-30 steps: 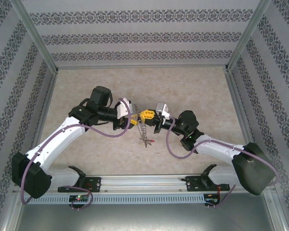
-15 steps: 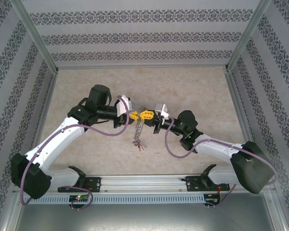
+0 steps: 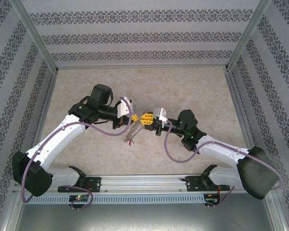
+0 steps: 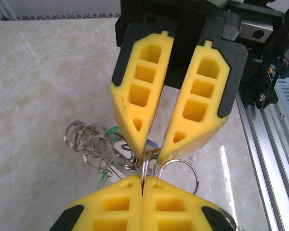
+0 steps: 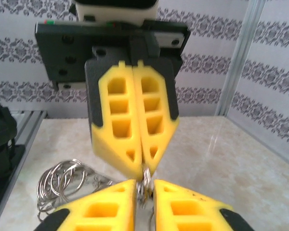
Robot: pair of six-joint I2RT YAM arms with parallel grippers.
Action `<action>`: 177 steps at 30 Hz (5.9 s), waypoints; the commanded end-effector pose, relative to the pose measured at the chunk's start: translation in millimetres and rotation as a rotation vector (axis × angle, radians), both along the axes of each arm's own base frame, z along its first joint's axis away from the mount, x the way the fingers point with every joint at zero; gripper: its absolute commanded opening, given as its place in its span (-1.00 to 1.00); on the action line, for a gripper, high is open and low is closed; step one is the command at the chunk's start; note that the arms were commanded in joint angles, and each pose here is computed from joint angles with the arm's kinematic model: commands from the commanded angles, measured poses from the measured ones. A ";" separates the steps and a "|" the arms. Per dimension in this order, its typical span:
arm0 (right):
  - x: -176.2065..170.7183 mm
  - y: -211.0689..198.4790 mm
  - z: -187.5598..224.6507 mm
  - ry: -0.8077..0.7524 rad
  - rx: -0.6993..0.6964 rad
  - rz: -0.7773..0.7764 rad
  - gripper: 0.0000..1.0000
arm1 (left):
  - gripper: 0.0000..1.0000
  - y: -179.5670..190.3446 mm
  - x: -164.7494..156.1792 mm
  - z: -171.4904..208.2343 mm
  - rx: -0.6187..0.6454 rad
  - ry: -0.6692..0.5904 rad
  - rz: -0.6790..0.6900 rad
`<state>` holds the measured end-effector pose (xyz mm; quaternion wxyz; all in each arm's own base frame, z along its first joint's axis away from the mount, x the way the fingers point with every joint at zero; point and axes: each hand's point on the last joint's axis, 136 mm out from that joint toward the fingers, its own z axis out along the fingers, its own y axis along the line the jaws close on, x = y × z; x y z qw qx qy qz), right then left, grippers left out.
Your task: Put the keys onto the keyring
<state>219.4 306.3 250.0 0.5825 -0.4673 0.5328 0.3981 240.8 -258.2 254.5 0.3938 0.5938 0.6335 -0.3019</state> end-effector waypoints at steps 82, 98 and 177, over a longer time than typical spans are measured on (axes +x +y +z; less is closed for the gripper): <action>17.2 14.5 61.9 0.010 0.249 0.002 -1.00 | -0.69 -10.4 -16.8 -11.2 -0.065 0.024 -0.034; 3.4 16.8 37.7 0.014 0.139 0.091 -1.00 | -0.36 44.7 6.1 19.7 -0.165 -0.032 0.187; -27.1 -5.5 -26.9 -0.085 -0.434 0.153 -0.21 | -1.00 18.9 -18.6 -13.3 0.112 -0.107 -0.060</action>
